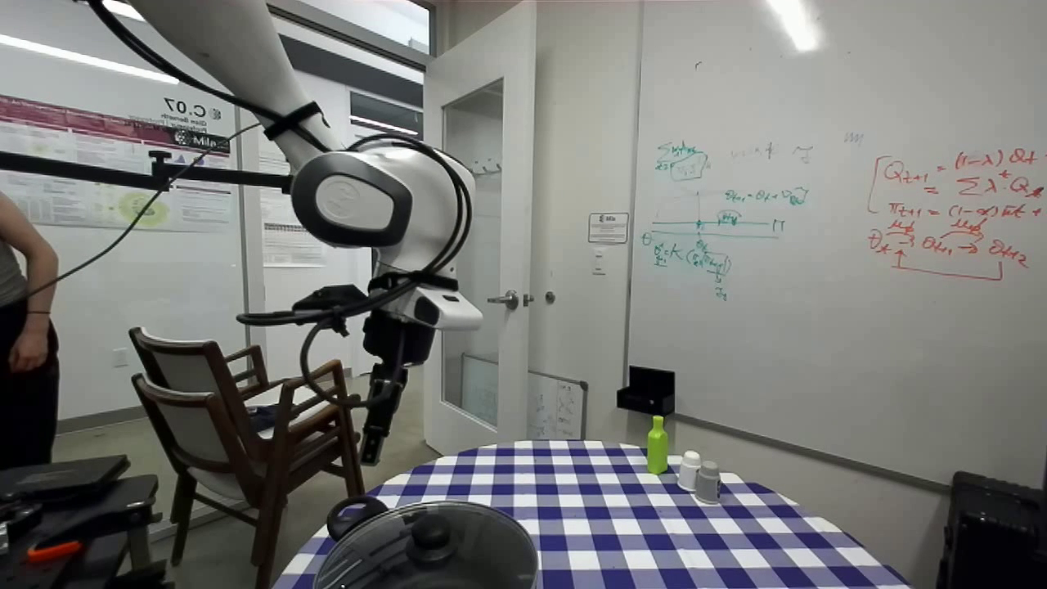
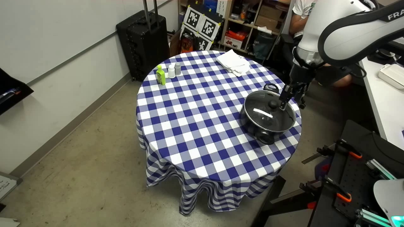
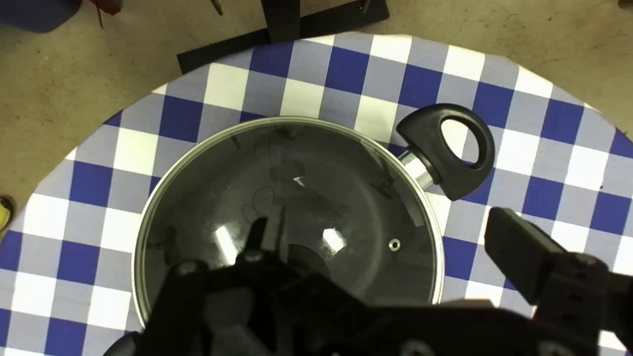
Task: Remove the lid from the pot
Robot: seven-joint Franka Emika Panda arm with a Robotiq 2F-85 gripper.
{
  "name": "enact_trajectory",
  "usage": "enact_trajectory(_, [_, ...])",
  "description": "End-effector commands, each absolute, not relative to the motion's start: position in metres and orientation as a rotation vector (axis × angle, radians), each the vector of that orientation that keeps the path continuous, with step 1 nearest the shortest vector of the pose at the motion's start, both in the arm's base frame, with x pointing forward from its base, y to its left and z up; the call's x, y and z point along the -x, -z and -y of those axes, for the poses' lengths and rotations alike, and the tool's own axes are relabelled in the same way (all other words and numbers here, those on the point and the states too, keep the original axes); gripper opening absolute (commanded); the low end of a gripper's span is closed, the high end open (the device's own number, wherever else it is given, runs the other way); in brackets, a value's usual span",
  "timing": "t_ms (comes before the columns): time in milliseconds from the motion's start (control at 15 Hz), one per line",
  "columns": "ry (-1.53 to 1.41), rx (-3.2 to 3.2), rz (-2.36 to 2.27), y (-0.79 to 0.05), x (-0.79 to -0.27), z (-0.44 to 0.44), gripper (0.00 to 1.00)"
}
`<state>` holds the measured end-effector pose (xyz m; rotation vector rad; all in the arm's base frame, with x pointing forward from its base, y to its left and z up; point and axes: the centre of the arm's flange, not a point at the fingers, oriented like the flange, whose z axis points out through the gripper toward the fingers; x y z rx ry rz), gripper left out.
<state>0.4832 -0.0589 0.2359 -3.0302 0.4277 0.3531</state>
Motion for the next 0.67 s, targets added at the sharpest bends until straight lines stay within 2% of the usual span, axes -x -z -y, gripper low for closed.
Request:
enact_trajectory(0, [-0.341,3.034,-0.437,-0.211,-0.516,0.071,1.0])
enact_trajectory(600, [-0.281,3.183,-0.482,-0.185,-0.56,0.09,1.0])
